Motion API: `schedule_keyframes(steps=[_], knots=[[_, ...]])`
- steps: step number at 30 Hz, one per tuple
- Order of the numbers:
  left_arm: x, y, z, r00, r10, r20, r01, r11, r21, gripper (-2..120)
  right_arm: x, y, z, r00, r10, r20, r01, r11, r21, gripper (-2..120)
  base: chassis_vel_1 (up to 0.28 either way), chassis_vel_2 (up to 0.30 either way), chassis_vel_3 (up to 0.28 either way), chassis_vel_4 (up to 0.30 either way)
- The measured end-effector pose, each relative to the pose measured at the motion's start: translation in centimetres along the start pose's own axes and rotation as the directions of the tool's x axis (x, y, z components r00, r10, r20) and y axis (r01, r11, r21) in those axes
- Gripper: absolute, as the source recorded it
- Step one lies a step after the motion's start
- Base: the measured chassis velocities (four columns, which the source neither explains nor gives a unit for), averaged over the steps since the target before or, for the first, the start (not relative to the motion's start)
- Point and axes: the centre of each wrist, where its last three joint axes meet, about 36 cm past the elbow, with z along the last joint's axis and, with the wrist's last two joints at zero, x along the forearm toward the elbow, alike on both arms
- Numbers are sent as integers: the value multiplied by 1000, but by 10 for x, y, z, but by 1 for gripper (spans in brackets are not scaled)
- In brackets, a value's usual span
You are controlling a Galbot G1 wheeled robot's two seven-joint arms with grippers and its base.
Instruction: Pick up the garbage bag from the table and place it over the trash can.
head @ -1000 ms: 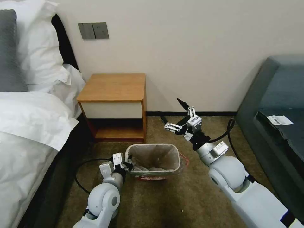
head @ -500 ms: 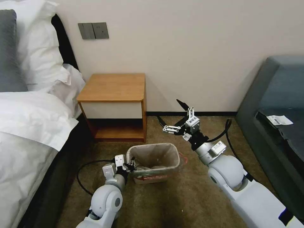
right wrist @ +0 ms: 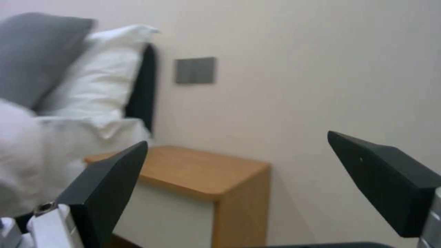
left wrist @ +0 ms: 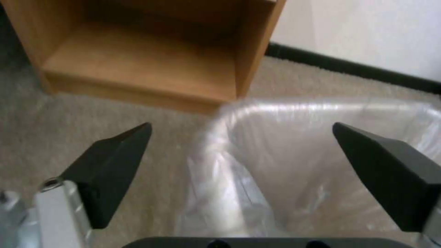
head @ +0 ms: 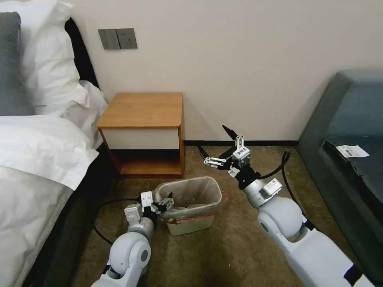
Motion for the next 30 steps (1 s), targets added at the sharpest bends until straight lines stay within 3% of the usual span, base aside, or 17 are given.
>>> schedule_keyframes(steps=[4, 6, 7, 9, 11, 12, 14, 16, 20, 23, 30], knots=[[1, 4, -3, 999, 8, 48, -8, 1000, 0, 100, 5, 11, 11, 997, 71, -29, -72, 997, -25, 100, 0, 0, 0, 0], [-3, 8, -1, 986, 4, 165, -4, 1000, 0, 99, 12, 20, 23, 991, 120, -55, -121, 992, -27, 100, 0, 0, 0, 0], [-3, 8, -1, 986, 4, 165, -4, 1000, 0, 99, 12, 20, 23, 991, 120, -55, -121, 992, -27, 100, 0, 0, 0, 0], [-10, 15, 2, 958, -7, 288, 13, 1000, -21, 97, 18, 29, 31, 982, 169, -80, -173, 984, -41, 100, 0, 0, 0, 0], [-21, 27, 6, 913, -6, 408, 40, 996, -76, 97, 23, 41, 41, 968, 227, -104, -233, 971, -52, 100, 0, 0, 0, 0], [-21, 27, 6, 913, -6, 408, 40, 996, -76, 97, 23, 41, 41, 968, 227, -104, -233, 971, -52, 100, 0, 0, 0, 0], [-32, 41, 9, 879, 4, 477, 77, 986, -149, 97, 26, 51, 53, 955, 271, -118, -277, 960, -40, 100, 0, 0, 0, 0], [-43, 56, 15, 857, 15, 515, 104, 974, -200, 95, 32, 60, 68, 945, 299, -134, -304, 952, -19, 100, 0, 0, 0, 0], [-53, 73, 28, 845, 41, 534, 105, 965, -241, 86, 38, 70, 83, 936, 316, -157, -321, 947, -2, 100, 0, 0, 0, 0], [-61, 86, 49, 842, 56, 537, 106, 958, -266, 76, 44, 74, 98, 929, 326, -173, -329, 944, 15, 100, 0, 0, 0, 0], [-58, 80, 68, 859, 49, 510, 91, 965, -245, 77, 46, 70, 107, 927, 331, -175, -330, 943, 30, 100, 0, 0, 0, 0]])
